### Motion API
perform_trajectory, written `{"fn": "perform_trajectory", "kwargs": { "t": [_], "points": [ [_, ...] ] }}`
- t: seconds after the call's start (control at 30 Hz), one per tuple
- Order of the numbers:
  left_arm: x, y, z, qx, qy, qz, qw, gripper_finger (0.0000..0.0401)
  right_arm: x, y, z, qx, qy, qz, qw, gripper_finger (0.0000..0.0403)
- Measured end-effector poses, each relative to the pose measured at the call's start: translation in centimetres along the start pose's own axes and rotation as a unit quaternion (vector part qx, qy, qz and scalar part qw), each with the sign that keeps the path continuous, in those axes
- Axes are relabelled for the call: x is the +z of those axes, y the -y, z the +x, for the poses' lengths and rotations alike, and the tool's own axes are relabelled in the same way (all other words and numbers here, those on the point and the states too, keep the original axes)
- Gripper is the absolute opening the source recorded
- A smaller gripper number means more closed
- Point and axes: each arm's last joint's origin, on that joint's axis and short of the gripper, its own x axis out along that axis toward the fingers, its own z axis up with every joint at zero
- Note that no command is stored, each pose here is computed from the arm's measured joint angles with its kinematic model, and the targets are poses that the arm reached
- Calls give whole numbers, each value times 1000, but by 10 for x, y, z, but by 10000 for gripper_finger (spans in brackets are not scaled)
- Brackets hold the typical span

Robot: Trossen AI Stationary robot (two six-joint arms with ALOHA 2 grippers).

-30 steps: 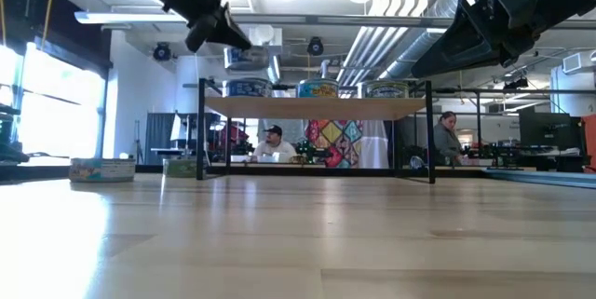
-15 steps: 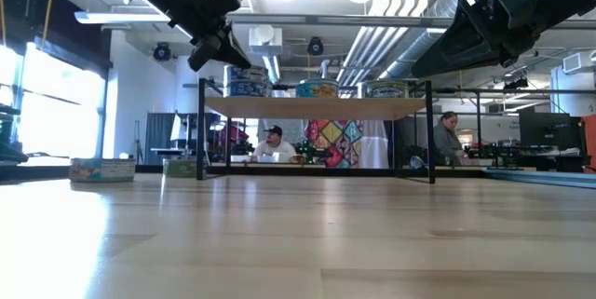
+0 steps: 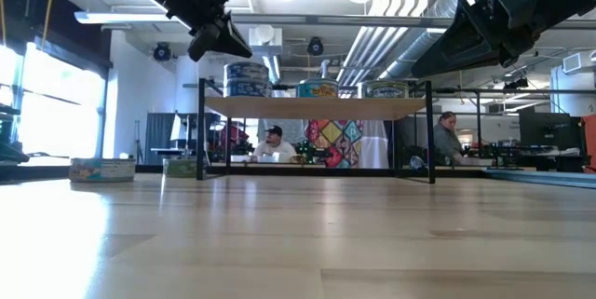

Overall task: Stack canned seafood by type on shelf
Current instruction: Stack the blue tuna can on top of the other blue tuna on the shelf, then stack the yellow-blue tuna can on top of the other yellow-blue tuna can on the shelf

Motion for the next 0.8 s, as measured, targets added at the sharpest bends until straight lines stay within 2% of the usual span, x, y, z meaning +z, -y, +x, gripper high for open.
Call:
{"fn": "perform_trajectory", "kwargs": {
  "t": [0.2,0.43,0.6,0.8],
  "points": [
    [0,0,-1,2,-3,1,1000,63,0,0,0,0,0,0,1000,2],
    [1,1,-10,64,-69,-9,996,73,0,0,0,0,0,0,1000,2],
    [-4,12,-39,70,-131,-55,987,74,0,0,0,0,0,5,1000,2],
    [-38,32,-69,29,-210,-171,962,66,0,0,0,0,0,12,1000,2]
  ]
}}
